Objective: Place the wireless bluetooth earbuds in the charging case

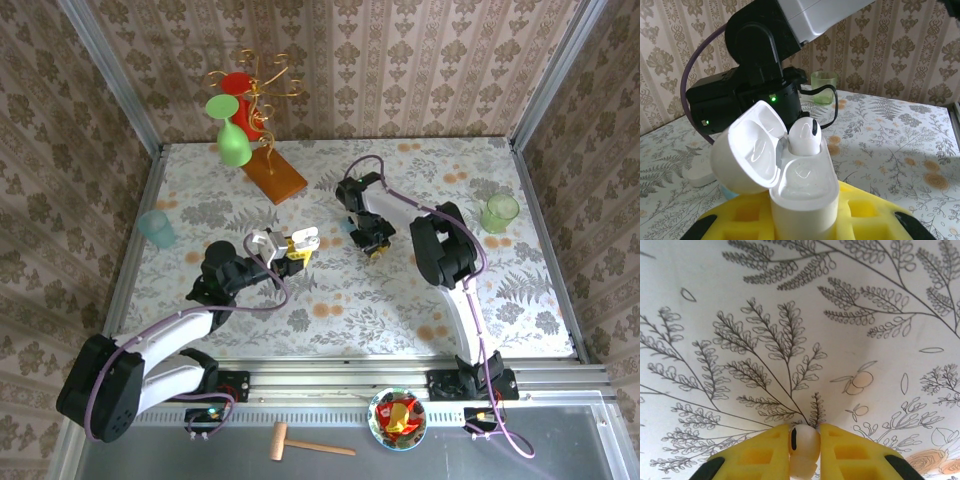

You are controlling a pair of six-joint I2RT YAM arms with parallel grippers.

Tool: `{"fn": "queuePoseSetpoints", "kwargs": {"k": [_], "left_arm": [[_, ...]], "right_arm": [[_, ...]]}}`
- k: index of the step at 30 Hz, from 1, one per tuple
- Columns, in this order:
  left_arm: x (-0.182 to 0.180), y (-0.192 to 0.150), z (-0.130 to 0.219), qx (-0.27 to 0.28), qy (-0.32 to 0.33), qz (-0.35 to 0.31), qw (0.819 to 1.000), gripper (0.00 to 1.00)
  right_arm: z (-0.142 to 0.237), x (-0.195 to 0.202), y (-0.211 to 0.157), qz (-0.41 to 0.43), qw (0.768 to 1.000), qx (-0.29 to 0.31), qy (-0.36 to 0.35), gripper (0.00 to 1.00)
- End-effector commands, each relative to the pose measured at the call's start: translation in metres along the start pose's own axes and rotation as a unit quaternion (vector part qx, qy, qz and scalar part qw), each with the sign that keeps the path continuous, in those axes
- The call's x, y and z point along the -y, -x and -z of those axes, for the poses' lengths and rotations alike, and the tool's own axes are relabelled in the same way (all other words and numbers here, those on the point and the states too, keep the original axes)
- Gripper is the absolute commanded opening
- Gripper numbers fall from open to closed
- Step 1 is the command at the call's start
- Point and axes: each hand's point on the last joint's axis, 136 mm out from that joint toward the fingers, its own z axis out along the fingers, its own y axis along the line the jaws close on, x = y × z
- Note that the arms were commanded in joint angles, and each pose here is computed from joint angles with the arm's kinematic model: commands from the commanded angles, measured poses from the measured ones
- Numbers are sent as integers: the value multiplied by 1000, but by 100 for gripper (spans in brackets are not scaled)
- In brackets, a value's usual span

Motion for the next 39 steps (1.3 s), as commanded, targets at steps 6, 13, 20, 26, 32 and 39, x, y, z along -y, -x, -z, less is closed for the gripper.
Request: {"fn": "queuePoseSetpoints", "kwargs": {"k": [6,13,20,26,32,39], "left_arm": [[-1,7,0,15,-3,-4,1000,7],[-2,10,-4,15,-8,-4,1000,7],[-4,11,-9,20,-14,3,1000,7],[-5,13,-12,24,-17,11,1000,7],[-5,17,-13,34,-20,19,999,6],[-3,21,-13,39,-22,21,999,6]], "right_arm": [[75,12,11,-35,981,188,17,15],[153,-7,10,-17,921,380,86,14],[242,-42,-11,36,841,509,180,14],[292,-75,-29,85,788,560,242,13],[308,-110,-36,134,763,577,260,13],[292,-140,-27,166,772,558,253,13]]}}
